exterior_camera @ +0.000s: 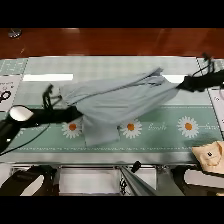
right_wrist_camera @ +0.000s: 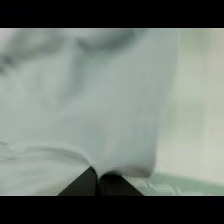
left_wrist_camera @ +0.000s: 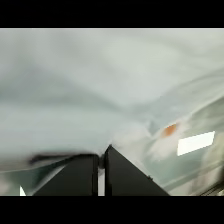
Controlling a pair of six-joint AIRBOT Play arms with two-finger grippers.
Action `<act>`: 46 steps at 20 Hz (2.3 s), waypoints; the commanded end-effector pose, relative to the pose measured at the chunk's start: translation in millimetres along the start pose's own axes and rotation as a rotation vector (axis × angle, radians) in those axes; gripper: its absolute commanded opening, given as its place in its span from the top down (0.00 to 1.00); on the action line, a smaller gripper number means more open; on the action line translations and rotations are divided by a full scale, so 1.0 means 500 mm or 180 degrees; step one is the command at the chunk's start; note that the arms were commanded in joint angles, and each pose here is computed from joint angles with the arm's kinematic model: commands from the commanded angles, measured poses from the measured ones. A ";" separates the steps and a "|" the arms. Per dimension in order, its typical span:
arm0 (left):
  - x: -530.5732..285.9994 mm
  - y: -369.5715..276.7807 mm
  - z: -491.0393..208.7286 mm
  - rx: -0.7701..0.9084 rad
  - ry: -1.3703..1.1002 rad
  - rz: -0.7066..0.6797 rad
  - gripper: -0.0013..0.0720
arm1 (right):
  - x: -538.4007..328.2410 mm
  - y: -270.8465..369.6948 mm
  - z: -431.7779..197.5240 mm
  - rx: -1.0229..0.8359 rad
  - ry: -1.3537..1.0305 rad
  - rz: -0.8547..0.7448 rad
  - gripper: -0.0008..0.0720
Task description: Fold the shirts.
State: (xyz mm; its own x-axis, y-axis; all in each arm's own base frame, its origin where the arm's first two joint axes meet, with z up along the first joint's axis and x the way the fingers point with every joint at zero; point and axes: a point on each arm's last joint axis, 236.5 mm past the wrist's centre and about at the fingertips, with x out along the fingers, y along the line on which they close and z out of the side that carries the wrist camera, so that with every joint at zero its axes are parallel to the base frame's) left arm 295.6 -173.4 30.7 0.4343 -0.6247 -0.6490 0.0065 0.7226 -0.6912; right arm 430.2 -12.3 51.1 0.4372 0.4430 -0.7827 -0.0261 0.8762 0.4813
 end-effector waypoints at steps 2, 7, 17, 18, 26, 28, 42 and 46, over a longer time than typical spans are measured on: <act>-0.394 -0.345 0.211 0.1119 -0.1873 -0.0739 0.95 | -0.429 0.282 0.209 -0.1025 -0.2117 -0.0047 0.95; -0.841 -0.598 0.134 0.2292 -0.3566 -0.0869 0.95 | -0.896 0.534 0.109 -0.1689 -0.4155 -0.0373 0.95; -0.867 -0.531 0.030 0.2419 -0.3149 0.0369 0.95 | -0.936 0.479 -0.126 -0.1167 -0.3737 -0.1154 0.95; -0.860 -0.514 0.037 0.2370 -0.3105 0.0501 0.95 | -0.911 0.446 -0.132 -0.1107 -0.3492 -0.1315 0.95; -0.642 -0.240 0.113 0.1439 -0.1451 0.1192 0.95 | -0.592 0.241 -0.070 -0.1013 -0.1182 -0.1665 0.95; -0.561 -0.161 0.134 0.1218 -0.1057 0.1197 0.95 | -0.471 0.203 -0.033 -0.1047 -0.0701 -0.1648 0.95; -0.010 0.054 0.412 0.1431 -0.1012 0.0990 0.95 | 0.081 0.005 0.265 -0.0650 -0.0872 -0.1359 0.95; 0.086 0.100 0.422 0.1306 -0.1013 0.1041 0.95 | 0.145 -0.036 0.275 -0.0627 -0.0895 -0.1373 0.95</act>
State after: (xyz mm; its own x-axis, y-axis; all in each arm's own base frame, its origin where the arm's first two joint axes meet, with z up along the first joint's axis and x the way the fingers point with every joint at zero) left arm 479.5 -89.6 61.8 0.6897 -0.2954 -0.6611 0.1654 0.9531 -0.2534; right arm 565.1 -21.7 62.3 0.6425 -0.0153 -0.7662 0.0335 0.9994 0.0081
